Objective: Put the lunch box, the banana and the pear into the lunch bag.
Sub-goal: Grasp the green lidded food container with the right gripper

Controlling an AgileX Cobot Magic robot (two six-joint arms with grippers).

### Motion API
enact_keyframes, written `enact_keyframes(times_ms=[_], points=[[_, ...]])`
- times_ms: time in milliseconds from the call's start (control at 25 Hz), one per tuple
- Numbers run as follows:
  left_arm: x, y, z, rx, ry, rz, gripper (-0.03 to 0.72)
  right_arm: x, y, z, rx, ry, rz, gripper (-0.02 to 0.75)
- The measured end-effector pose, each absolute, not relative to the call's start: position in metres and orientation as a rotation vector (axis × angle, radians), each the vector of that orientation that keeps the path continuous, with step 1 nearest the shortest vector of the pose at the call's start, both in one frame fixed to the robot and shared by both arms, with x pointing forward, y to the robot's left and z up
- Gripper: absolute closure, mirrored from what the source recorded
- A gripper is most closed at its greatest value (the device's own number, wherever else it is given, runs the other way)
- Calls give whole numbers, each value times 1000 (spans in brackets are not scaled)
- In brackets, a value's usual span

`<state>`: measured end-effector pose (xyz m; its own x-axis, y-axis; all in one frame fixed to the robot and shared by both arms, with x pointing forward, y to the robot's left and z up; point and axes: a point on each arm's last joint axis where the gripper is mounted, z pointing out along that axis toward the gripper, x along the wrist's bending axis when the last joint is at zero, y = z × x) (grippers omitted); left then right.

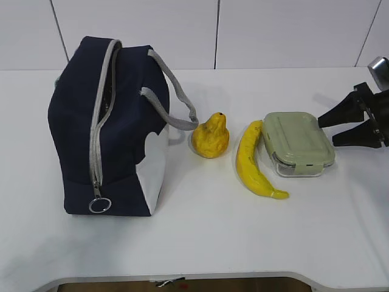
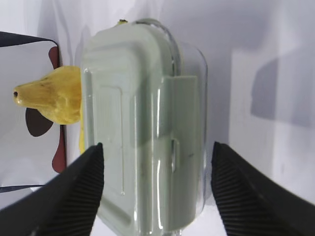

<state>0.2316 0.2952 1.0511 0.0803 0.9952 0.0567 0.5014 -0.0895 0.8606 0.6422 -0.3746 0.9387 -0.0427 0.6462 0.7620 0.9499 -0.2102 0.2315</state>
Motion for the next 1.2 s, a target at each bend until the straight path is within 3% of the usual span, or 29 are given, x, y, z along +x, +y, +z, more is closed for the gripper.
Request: enact_keyframes(times_ms=[520,1200], points=[[232,295,1051,1678,1499,919,447,654,-354,916,-1810,-1693,-1100,192],[232,295,1051,1678,1499,919,447,660,-351,915,-1764,-1769,-1131,220]])
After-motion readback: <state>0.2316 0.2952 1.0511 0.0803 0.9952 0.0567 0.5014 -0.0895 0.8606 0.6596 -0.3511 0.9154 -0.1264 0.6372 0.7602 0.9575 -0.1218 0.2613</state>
